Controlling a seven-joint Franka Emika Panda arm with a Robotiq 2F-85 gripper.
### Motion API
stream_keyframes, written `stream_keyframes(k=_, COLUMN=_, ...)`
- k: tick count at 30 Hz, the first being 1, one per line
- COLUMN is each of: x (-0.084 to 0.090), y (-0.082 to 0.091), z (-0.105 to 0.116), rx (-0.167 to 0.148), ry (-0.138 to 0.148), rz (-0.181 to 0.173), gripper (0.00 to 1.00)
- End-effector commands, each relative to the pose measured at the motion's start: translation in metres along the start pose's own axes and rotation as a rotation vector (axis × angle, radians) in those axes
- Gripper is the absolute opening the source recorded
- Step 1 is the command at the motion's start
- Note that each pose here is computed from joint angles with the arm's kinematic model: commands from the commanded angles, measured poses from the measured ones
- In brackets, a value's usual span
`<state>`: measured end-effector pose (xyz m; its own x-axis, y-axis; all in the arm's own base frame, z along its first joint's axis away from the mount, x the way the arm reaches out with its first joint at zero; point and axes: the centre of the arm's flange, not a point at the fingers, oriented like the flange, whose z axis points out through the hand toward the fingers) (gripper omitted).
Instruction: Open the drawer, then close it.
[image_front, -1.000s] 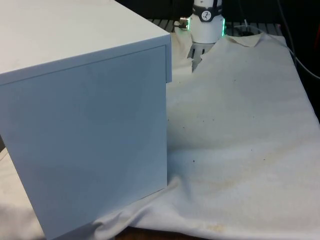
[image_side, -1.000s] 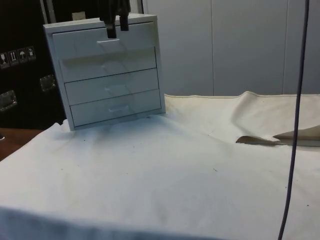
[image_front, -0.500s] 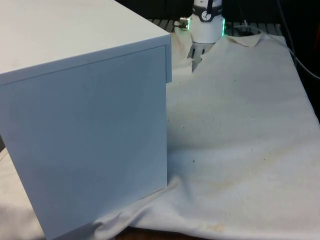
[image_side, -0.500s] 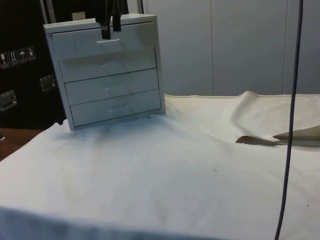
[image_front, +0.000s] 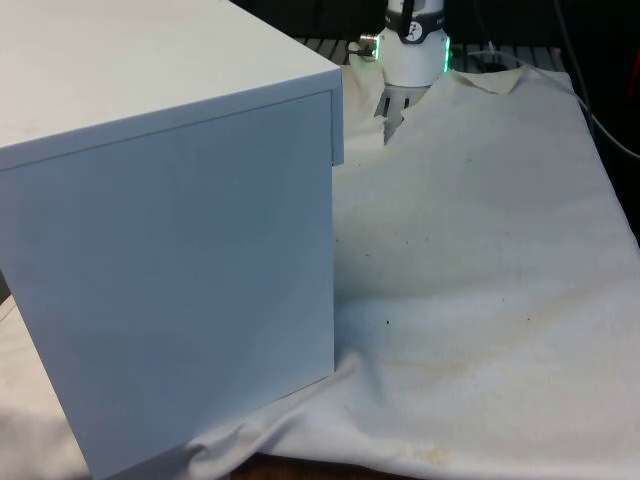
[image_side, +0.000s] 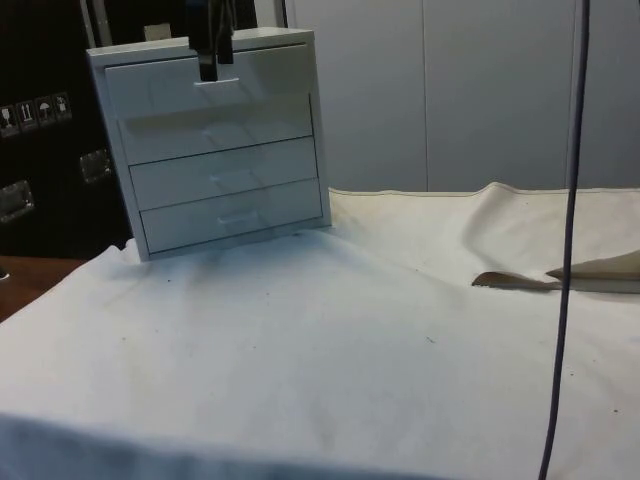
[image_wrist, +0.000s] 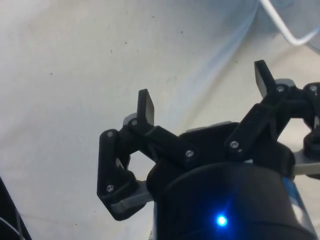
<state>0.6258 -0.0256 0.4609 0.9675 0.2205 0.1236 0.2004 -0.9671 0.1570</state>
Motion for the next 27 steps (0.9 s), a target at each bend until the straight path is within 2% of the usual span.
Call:
stream_keyframes(k=1, x=0.0016, y=0.0007, z=0.0008, rx=-0.005, ry=0.0, rz=-0.015, gripper=1.0)
stream_keyframes(k=4, x=0.0026, y=0.0023, z=0.0007, rx=-0.015, ry=-0.001, rz=-0.029, gripper=1.0)
stream_keyframes(k=5, x=0.0018, y=0.0016, z=0.0008, rx=-0.008, ry=-0.001, rz=-0.022, gripper=1.0)
stream_keyframes(k=7, x=0.0031, y=0.0025, z=0.0014, rx=-0.029, ry=-0.004, rz=-0.046, gripper=1.0)
stream_keyframes(k=14, x=0.0037, y=0.0023, z=0.0009, rx=-0.072, ry=-0.011, rz=-0.087, gripper=1.0)
stream_keyframes(k=15, x=0.0024, y=0.0022, z=0.0008, rx=-0.061, ry=-0.016, rz=-0.08, gripper=1.0)
stream_keyframes(k=16, x=0.0037, y=0.0026, z=0.001, rx=-0.078, ry=-0.011, rz=-0.09, gripper=1.0)
stream_keyframes(k=23, x=0.0052, y=0.0024, z=0.0027, rx=-0.119, ry=0.002, rz=-0.123, gripper=1.0)
stream_keyframes(k=24, x=0.0046, y=0.0022, z=0.0027, rx=-0.11, ry=-0.006, rz=-0.117, gripper=1.0)
stream_keyframes(k=25, x=0.0054, y=0.0024, z=0.0034, rx=-0.124, ry=0.005, rz=-0.126, gripper=1.0)
stream_keyframes(k=27, x=0.0062, y=0.0011, z=0.0049, rx=-0.132, ry=0.011, rz=-0.133, gripper=1.0)
